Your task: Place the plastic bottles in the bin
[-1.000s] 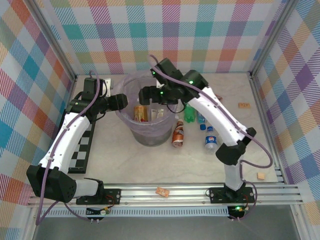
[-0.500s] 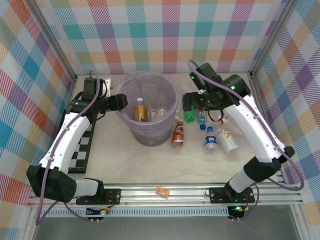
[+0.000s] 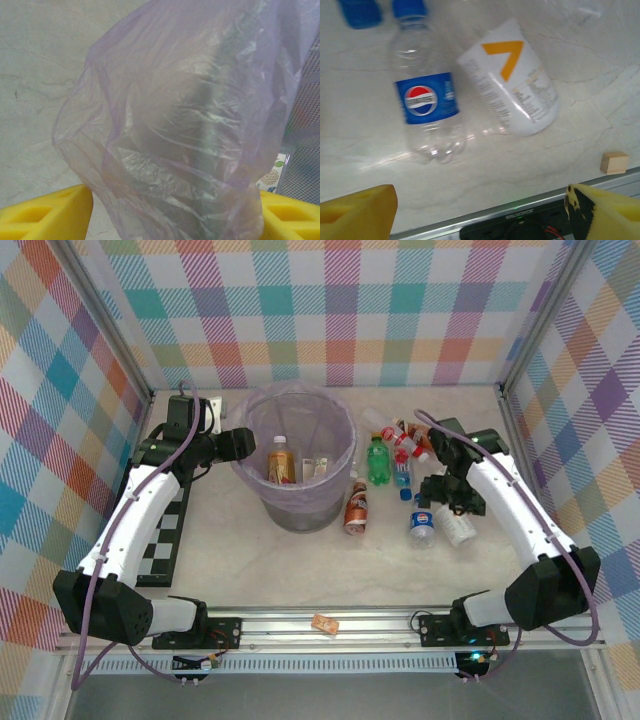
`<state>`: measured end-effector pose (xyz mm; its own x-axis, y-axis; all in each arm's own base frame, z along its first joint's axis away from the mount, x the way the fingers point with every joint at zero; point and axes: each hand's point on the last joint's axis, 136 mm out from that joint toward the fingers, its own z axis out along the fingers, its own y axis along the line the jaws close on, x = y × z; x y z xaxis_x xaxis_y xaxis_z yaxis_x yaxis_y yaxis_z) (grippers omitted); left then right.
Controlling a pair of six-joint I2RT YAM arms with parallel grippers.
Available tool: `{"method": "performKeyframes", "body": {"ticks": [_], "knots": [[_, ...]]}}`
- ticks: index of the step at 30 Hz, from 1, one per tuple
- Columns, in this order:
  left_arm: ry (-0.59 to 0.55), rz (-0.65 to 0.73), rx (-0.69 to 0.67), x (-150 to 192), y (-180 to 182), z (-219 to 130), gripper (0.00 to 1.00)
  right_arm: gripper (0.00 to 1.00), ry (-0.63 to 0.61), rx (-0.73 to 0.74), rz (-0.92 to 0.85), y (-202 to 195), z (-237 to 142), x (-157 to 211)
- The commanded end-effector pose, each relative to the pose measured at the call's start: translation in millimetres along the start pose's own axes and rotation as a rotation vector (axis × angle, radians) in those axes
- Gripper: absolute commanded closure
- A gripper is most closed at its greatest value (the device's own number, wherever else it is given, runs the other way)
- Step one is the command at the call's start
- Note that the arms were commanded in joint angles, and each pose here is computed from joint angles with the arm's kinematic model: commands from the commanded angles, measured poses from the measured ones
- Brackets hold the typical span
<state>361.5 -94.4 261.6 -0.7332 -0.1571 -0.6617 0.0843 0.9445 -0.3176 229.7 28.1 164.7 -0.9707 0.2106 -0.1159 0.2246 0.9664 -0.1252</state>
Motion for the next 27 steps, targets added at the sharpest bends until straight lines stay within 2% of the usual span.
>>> {"method": "performKeyframes", "body": {"ticks": [1,5,12,15,27], "knots": [[0.004,0.003,-0.030,3,9,-6,0.30,0.15,-0.019,0.012,0.020,-15,20,-10],[0.004,0.003,-0.029,3,9,-6,0.30,0.15,0.001,0.026,-0.001,-24,39,-17],[-0.004,0.004,-0.026,2,8,-8,0.30,0.16,0.045,-0.089,0.009,-11,72,-33],[0.000,0.002,-0.028,2,8,-7,0.30,0.16,0.060,-0.083,0.004,-9,87,-37],[-0.002,0.002,-0.031,2,9,-8,0.30,0.18,0.132,-0.122,0.025,7,122,-44]]}}
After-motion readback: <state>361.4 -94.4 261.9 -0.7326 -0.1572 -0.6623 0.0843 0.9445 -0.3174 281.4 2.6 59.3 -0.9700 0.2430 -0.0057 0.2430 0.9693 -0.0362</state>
